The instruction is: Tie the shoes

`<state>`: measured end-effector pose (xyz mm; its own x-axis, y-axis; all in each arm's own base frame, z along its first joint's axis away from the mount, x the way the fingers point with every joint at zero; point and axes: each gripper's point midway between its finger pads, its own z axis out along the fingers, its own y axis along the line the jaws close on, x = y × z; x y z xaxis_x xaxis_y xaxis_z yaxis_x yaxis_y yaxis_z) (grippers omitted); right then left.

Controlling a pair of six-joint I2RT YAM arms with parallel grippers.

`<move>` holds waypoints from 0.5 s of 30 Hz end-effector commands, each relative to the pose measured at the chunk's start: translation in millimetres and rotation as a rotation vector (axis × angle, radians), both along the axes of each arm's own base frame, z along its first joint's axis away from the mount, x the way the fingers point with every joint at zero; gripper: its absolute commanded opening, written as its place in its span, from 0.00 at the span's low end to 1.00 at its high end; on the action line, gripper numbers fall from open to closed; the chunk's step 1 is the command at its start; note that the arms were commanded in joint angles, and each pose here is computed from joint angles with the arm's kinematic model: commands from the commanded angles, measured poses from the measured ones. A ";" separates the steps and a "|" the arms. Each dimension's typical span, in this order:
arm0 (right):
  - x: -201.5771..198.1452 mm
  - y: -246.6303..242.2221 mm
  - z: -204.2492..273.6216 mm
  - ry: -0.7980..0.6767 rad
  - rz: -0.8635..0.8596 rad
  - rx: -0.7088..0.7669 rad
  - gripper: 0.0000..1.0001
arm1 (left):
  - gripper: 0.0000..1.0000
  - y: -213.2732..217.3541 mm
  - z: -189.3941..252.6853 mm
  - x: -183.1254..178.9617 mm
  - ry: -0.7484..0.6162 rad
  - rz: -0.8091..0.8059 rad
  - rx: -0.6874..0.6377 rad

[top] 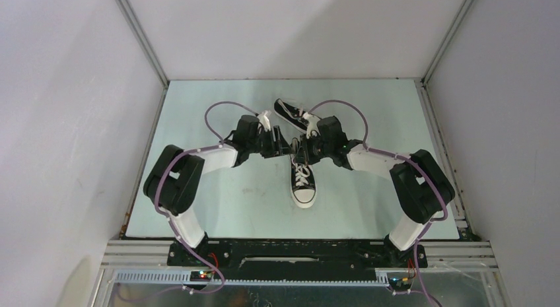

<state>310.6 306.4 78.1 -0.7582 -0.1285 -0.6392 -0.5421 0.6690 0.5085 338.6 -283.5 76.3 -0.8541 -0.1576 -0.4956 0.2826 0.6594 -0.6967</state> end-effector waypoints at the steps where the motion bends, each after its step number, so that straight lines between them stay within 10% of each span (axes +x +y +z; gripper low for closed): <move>1: 11.8 6.4 11.5 -0.051 0.003 0.003 0.00 | 0.58 -10.7 18.0 14.0 -0.008 0.003 -0.063; 15: 12.5 8.3 8.2 -0.048 0.007 -0.011 0.00 | 0.43 -26.6 15.6 2.7 0.096 -0.036 -0.183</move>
<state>311.3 306.8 74.9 -0.7565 -0.1449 -0.6377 -0.5461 0.6765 0.4941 337.8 -300.7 73.1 -0.9050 -0.1843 -0.3833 0.2121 0.5857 -0.7823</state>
